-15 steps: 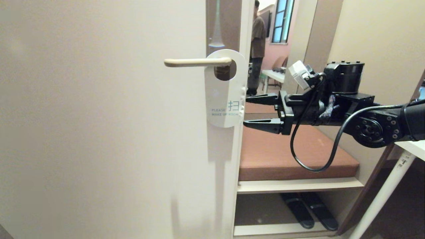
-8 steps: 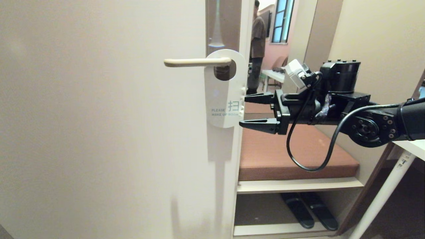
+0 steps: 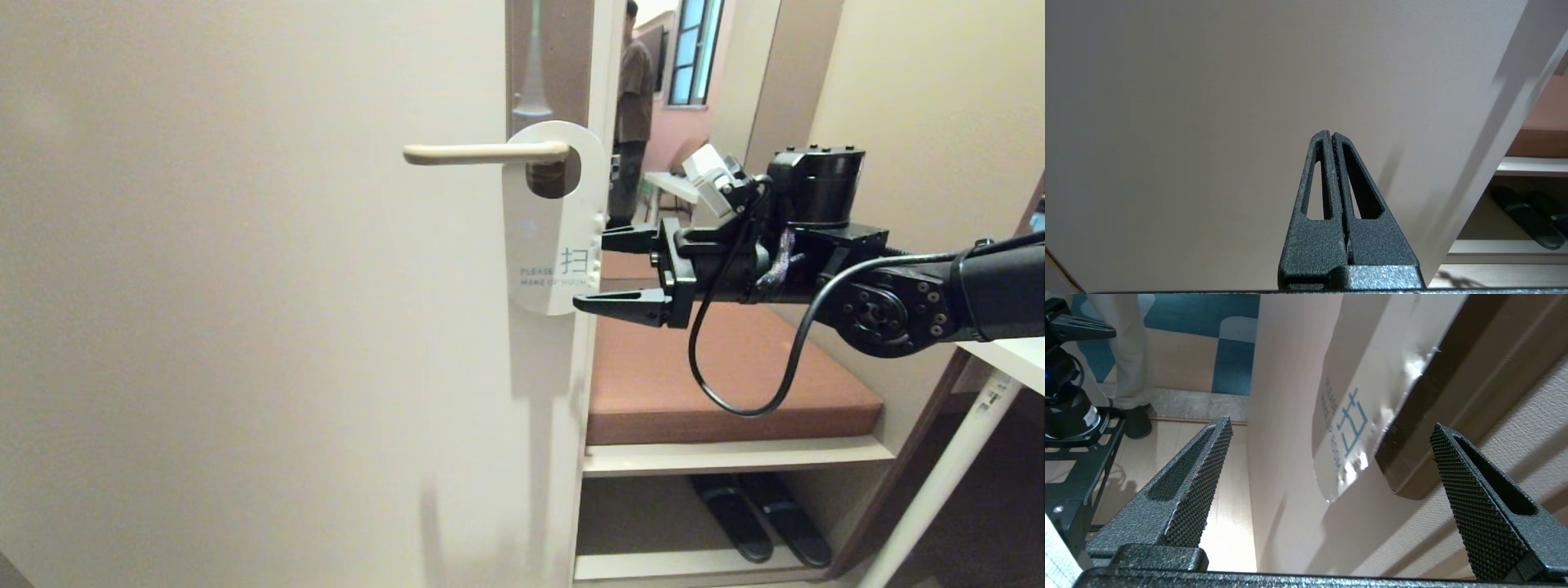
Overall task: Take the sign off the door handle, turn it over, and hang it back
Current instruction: Take down the sign
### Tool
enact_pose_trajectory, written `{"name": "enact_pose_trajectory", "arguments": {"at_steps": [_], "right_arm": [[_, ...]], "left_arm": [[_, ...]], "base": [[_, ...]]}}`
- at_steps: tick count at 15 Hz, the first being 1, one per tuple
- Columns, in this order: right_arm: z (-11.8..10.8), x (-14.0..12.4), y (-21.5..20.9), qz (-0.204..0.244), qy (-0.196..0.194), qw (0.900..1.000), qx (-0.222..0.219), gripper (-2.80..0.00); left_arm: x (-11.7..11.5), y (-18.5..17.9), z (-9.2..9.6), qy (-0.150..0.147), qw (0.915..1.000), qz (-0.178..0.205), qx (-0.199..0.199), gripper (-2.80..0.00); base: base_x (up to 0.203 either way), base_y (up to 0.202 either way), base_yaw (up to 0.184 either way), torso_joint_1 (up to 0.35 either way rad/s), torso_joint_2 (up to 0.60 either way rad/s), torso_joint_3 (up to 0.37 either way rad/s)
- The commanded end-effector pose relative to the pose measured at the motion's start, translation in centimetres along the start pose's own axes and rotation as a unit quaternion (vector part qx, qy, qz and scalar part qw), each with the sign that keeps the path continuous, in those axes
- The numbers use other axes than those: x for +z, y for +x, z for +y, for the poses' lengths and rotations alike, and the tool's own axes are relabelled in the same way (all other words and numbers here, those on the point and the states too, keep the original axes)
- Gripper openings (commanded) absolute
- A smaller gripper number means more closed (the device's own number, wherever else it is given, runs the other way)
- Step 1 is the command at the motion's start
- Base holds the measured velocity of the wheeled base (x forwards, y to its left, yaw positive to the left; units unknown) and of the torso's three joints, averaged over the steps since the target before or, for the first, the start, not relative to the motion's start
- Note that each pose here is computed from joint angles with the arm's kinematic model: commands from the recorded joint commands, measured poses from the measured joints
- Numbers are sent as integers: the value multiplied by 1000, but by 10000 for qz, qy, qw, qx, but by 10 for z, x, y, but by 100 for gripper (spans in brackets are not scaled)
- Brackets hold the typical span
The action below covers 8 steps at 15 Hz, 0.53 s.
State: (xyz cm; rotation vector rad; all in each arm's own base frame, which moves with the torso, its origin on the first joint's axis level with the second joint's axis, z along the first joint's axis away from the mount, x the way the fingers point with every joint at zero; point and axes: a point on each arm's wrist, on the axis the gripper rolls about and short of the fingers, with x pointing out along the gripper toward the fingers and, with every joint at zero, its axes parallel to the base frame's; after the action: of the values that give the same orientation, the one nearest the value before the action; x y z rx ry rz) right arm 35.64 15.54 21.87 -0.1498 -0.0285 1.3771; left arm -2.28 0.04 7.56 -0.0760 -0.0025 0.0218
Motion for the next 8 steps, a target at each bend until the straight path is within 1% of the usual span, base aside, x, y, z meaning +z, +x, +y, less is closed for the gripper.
{"name": "enact_pose_trajectory", "arguments": {"at_steps": [1,8], "right_arm": [[1,0,2,-18,-23,10000,57,0],[6,1,10,-25,-32,9999,145,0]], "left_arm": [[0,0,0,-4,10000,0,6,-280],[0,0,0,-4,10000,0,6,-280]], "base": [[0,0,0,0,0,0],[0,0,0,0,0,0]]}}
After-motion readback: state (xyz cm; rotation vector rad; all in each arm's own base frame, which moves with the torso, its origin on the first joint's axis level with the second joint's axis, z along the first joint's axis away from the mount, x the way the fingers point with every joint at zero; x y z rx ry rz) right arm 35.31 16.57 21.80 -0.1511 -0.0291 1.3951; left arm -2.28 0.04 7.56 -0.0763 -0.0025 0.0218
